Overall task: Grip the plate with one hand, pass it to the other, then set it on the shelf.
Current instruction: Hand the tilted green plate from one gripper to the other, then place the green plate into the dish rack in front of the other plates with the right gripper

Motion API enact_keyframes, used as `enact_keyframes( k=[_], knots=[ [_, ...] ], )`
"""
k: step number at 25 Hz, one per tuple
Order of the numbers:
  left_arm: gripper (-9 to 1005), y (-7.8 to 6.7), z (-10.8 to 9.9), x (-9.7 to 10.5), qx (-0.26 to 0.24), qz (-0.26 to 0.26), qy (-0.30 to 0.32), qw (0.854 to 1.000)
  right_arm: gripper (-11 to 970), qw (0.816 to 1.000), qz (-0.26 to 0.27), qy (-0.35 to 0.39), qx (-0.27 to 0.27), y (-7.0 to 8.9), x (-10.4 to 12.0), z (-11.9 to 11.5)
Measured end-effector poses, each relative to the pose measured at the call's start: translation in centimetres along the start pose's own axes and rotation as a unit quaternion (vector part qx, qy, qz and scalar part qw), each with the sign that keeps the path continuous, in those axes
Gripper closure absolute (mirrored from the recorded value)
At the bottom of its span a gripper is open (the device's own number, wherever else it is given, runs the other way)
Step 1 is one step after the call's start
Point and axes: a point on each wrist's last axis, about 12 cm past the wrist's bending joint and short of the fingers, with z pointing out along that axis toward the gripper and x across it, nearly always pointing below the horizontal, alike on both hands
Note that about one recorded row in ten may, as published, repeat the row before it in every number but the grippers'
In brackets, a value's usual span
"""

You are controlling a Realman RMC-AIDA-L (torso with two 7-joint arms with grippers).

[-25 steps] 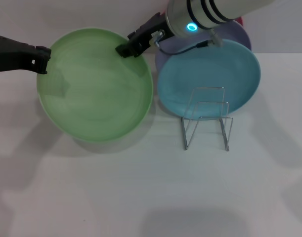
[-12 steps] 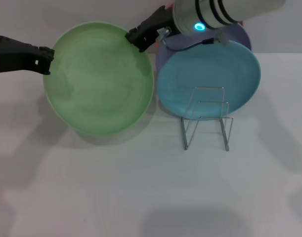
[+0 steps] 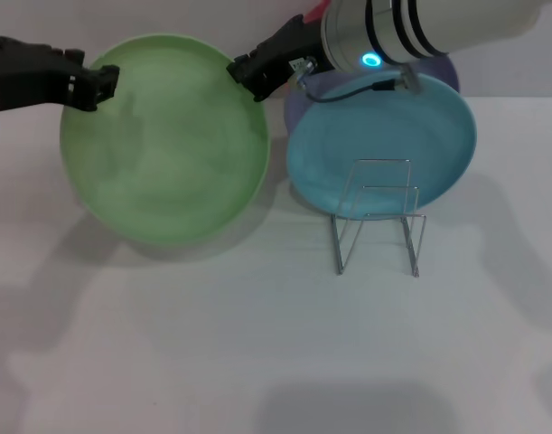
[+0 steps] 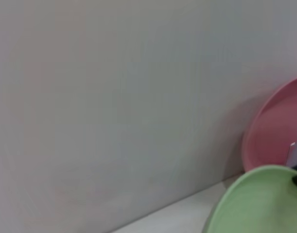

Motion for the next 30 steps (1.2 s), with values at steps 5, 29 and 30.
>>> enact_keyframes(
  k=[5, 29, 30],
  knots=[
    [602, -0.4, -0.4, -0.5, 0.001, 0.014, -0.013, 1.0, 941, 1.0, 0.01, -0.003, 0.003, -0.3, 0.2, -0.2],
    [182, 4.8, 0.3, 13.8, -0.289, -0.1, -0.413, 0.858, 942, 0.975, -0.006, -0.202, 0.095, -0.6, 2.8, -11.1],
    [182, 4.9, 0.8, 15.1, -0.286, -0.119, -0.41, 0.858, 942, 0.971, -0.007, -0.218, 0.096, -0.3, 3.5, -11.7]
  ],
)
